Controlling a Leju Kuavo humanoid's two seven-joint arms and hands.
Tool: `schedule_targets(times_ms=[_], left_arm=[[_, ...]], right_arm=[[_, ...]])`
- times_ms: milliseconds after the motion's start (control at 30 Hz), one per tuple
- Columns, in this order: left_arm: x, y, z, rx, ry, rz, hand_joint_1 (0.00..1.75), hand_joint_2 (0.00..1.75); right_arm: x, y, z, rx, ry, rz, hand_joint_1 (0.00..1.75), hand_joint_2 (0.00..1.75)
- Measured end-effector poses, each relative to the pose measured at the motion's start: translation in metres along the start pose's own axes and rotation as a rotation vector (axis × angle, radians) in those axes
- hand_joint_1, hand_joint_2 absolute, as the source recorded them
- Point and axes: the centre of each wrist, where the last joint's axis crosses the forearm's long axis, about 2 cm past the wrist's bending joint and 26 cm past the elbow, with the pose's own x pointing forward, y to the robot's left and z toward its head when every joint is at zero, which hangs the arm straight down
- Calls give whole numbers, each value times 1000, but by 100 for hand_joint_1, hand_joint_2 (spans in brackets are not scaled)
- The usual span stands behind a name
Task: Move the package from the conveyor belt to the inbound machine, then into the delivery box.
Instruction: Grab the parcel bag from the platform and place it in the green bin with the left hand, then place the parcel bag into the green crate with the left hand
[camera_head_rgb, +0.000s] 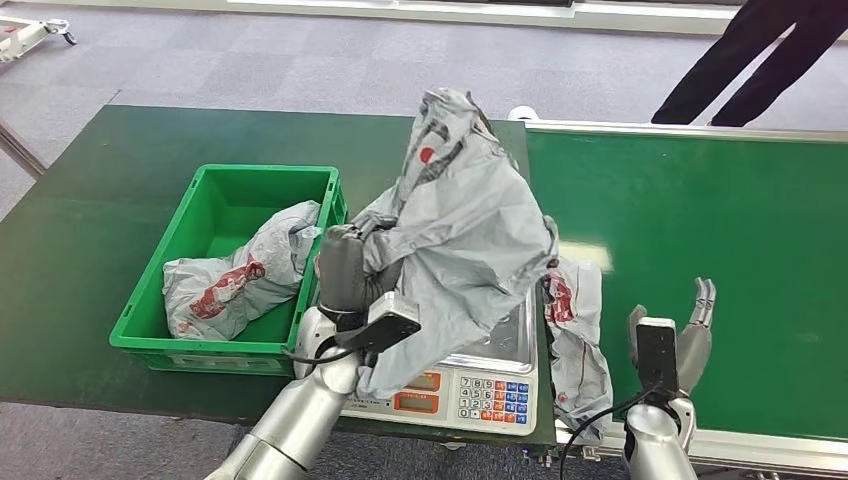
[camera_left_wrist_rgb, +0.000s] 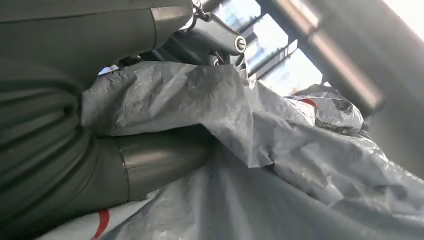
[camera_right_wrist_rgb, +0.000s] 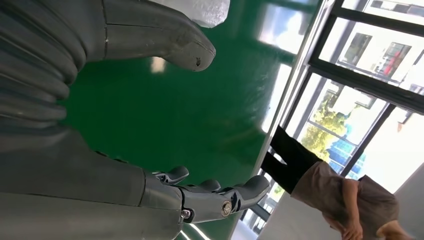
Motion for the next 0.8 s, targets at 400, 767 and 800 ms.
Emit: schedule_targets(times_ms=[400, 767, 800], left_arm=[[20, 31, -21, 210, -122, -9, 175, 175], [28, 95, -39, 393, -250, -243, 175, 175], [23, 103, -38, 404, -235, -288, 175, 175]], right_arm=[[2, 0, 0, -12, -5, -2, 0, 175], [-1, -7, 11, -31, 7, -3, 0, 175], [-2, -8, 13, -30, 6, -1, 0, 175]])
